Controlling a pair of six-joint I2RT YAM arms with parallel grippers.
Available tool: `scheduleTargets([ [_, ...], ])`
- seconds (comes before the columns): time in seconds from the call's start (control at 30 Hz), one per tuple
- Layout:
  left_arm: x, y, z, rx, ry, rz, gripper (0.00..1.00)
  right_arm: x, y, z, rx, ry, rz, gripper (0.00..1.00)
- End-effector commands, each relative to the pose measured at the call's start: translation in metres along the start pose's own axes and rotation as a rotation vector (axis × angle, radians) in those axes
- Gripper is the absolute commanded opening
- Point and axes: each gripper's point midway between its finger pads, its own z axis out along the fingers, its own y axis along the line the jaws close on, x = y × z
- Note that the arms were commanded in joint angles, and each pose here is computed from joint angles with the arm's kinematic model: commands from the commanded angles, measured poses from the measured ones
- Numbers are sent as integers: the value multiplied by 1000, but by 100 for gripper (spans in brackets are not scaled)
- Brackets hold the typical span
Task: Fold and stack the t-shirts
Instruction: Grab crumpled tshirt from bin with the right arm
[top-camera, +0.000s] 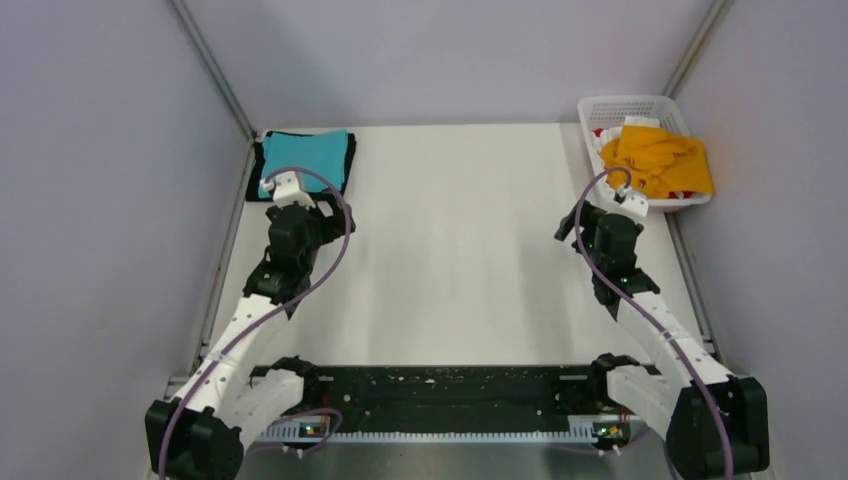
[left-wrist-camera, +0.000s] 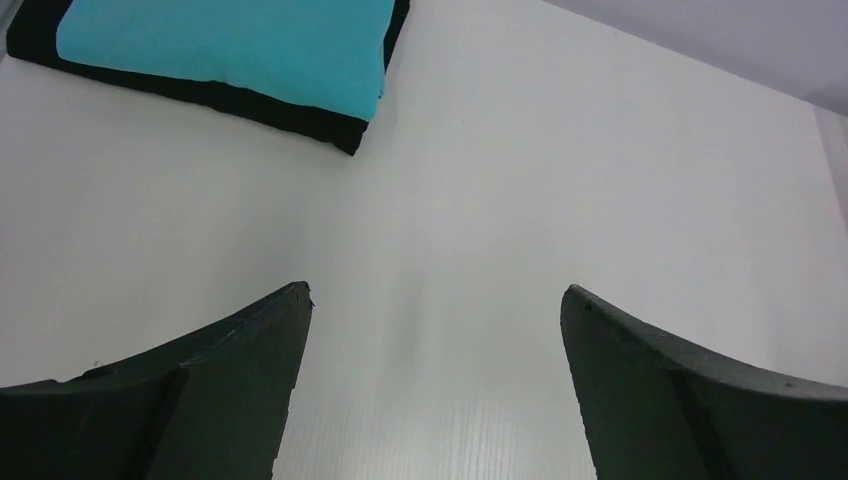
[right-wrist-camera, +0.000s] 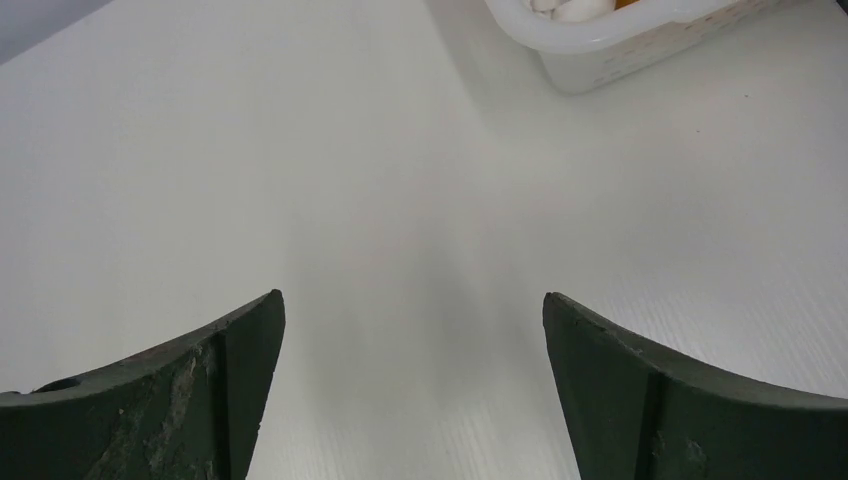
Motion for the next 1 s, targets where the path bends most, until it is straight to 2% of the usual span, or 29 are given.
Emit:
scheduleTargets([
  [0.0,-11,0,-3,1,-48,-17,99,-41,16,1,-38,-102,11,99],
  [0.2,-17,-1,4,-11,-68,-17,99,-101,7,7,109,-262,46,99],
  [0.33,-20,-3,11,-18,-61,-13,99,-152,4,24,248,-261,-31,99],
  [0.47,-23,-6,17,-18,-64,-15,99,-173,-29,69,335,-99,-32,99],
  [0.57,-26,-11,24,-5,-74,-9,99,-172,-57,109,368,53,-18,99],
  [0.7,-26,-16,34,3,-54,4,99,-170,-84,146,401,188,-71,97],
  [0.87,-21,-19,45,7,-26,13,99,-154,-110,172,448,327,-64,94],
  [0.97,-16,-20,52,9,-13,23,99,-137,-111,180,399,394,-36,90],
])
